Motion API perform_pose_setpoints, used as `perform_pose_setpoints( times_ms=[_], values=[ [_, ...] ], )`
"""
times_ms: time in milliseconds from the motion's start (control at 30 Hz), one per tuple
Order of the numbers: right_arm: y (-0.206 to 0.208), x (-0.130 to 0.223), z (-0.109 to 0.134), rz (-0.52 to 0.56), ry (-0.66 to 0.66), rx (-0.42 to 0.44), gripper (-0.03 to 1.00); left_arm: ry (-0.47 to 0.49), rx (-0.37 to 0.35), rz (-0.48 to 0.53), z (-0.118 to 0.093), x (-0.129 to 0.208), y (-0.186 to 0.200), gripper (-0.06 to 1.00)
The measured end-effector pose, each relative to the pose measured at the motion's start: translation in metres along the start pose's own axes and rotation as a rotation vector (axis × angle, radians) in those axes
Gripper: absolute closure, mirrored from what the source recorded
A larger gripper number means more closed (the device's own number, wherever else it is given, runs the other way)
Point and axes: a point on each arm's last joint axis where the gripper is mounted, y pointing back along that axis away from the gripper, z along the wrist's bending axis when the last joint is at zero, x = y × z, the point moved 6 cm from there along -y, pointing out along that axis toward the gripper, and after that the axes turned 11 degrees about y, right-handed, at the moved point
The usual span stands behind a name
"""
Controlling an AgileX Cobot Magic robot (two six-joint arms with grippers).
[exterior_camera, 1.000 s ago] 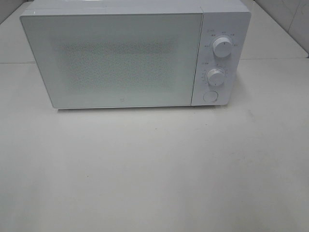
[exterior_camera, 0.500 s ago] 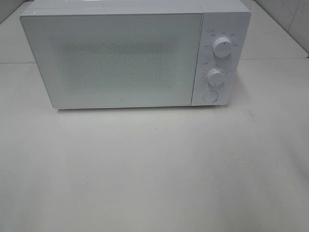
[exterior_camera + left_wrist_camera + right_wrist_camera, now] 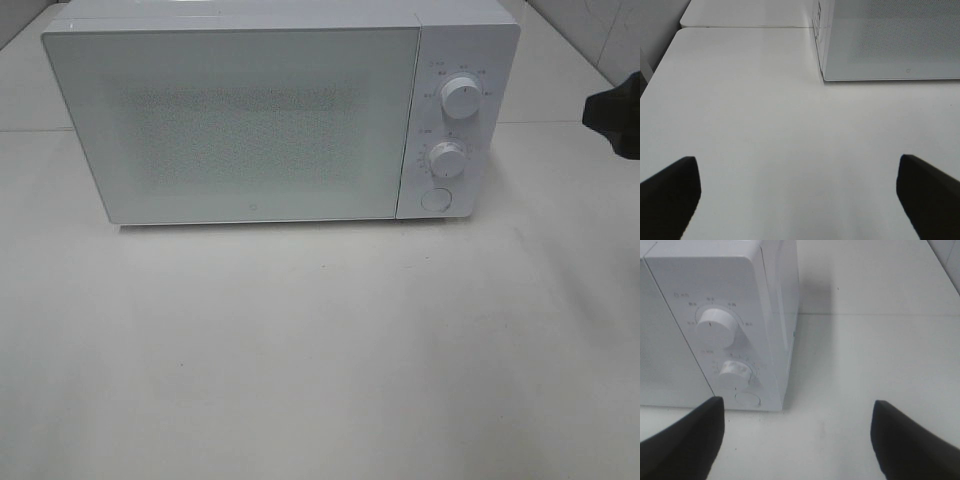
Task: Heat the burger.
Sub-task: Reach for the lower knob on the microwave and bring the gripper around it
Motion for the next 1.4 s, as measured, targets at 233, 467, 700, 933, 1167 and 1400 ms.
perform_pose_setpoints(
  times_ms=[233, 467, 700, 933, 1167, 1400],
  values=[
    [-0.024, -0.002, 0.003, -0.073, -0.003, -0.016, 0.21, 0.000, 0.000, 0.000, 0.000, 0.000, 0.000, -0.04],
    [-0.056, 0.009, 0.009, -0.111, -0.011, -0.038, 0.21, 0.000, 0.000, 0.000, 0.000, 0.000, 0.000, -0.04],
    [-0.071, 0.010, 0.012, -0.174, -0.015, -0.046, 0.21, 0.000, 0.000, 0.000, 0.000, 0.000, 0.000, -0.04],
    [-0.073, 0.029, 0.002, -0.234, 0.016, 0.051, 0.21, 0.000, 0.000, 0.000, 0.000, 0.000, 0.000, -0.04],
    [-0.058, 0.045, 0.009, -0.274, 0.031, 0.132, 0.21, 0.000, 0.000, 0.000, 0.000, 0.000, 0.000, -0.04],
    [-0.052, 0.037, 0.031, -0.324, 0.071, 0.120, 0.21, 0.000, 0.000, 0.000, 0.000, 0.000, 0.000, -0.04]
  ],
)
